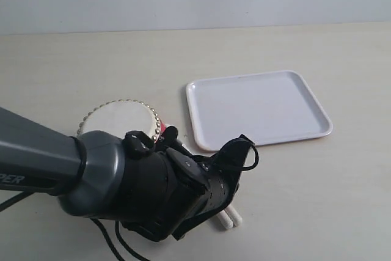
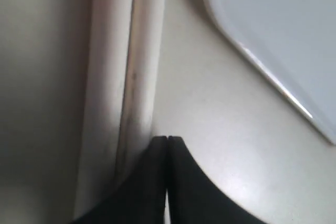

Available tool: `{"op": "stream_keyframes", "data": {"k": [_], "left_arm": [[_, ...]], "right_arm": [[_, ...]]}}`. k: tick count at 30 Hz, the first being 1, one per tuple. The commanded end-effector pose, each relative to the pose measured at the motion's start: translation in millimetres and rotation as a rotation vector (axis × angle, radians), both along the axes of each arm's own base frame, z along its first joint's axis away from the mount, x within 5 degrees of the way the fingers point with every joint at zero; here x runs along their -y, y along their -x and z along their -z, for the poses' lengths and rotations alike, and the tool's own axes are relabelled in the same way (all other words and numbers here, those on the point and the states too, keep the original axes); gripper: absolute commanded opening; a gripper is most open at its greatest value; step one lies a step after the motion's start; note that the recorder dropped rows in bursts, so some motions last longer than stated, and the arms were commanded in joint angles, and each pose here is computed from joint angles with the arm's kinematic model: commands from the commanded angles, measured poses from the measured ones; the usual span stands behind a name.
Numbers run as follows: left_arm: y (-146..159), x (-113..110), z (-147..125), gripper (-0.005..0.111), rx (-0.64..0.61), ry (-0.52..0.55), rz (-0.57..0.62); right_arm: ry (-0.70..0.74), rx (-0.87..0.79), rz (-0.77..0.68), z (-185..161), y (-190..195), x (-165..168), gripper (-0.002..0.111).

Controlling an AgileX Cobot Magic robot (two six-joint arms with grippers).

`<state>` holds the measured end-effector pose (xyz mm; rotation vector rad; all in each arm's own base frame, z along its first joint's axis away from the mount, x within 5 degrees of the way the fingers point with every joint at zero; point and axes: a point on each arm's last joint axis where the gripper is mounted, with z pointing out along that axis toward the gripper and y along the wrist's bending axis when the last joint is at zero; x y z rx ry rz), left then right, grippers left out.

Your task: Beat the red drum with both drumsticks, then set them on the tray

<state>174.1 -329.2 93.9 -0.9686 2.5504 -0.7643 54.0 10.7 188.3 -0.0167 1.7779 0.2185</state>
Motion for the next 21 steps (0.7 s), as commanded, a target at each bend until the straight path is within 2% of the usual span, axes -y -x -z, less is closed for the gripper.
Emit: {"op": "stream_keyframes", "data": {"k": [1,21], "left_arm": [[3.6,-6.5,1.7,0.0,-0.017,-0.007,-0.002],[20.7,-46.0,1.8,0.0,-0.059,-0.056,-0.031]], "right_arm": [[0.003,0.008,0.007,0.6,0.1,0.5,0.0],[0.003,0.008,0.007,0.6,0.1,0.5,0.0]]}}
